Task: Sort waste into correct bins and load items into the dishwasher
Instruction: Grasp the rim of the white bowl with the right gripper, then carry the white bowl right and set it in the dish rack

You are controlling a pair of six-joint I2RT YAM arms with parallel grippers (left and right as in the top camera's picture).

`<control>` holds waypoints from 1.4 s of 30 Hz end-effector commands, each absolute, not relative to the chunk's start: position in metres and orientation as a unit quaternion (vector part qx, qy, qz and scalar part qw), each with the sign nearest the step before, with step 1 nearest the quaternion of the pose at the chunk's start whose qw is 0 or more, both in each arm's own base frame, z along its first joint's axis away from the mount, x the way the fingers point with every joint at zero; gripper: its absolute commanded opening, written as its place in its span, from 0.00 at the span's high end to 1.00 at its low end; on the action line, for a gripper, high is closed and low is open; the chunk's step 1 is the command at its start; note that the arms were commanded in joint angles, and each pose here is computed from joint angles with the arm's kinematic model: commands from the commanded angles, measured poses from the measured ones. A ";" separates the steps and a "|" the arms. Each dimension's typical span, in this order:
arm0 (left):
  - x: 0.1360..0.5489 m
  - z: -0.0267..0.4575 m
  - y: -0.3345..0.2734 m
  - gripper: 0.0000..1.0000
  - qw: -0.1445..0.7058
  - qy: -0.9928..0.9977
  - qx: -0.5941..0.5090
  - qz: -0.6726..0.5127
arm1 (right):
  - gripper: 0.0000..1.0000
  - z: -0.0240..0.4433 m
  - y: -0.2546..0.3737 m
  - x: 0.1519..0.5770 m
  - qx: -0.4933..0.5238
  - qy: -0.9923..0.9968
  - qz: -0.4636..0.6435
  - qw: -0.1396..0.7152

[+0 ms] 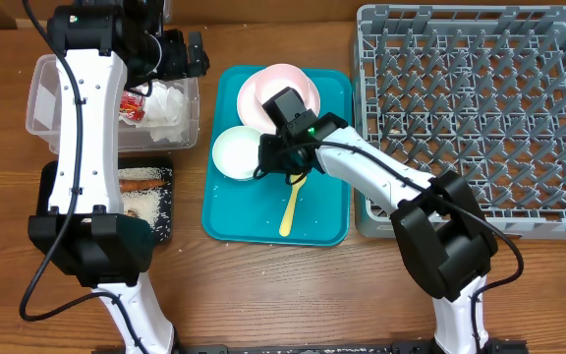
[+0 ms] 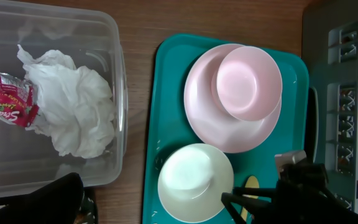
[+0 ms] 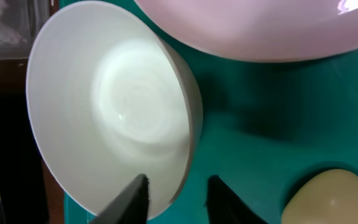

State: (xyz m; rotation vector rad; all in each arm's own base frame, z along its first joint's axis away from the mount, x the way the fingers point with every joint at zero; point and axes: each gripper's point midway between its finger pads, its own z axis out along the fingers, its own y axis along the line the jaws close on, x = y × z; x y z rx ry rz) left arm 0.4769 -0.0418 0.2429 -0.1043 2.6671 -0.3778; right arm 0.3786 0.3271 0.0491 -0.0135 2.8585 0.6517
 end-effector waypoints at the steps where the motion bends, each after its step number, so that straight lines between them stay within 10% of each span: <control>1: 0.478 0.250 -0.043 0.00 0.231 0.962 -0.040 -0.139 | 0.75 0.049 0.326 0.382 0.000 0.970 0.219 0.109; 18: 0.478 0.250 -0.043 0.00 0.231 0.962 -0.040 -0.139 | 0.76 0.026 0.325 0.381 0.002 0.974 0.207 0.094; 23: 0.478 0.250 -0.043 0.00 0.231 0.962 -0.040 -0.139 | 0.96 0.025 0.323 0.381 -0.002 0.974 0.204 0.095; 28: 0.478 0.250 -0.043 0.00 0.231 0.962 -0.040 -0.139 | 0.96 0.040 0.310 0.385 0.008 0.974 0.203 0.098; 42: 0.478 0.250 -0.043 0.00 0.231 0.962 -0.040 -0.139 | 0.96 0.276 0.185 0.386 0.041 0.918 0.119 0.376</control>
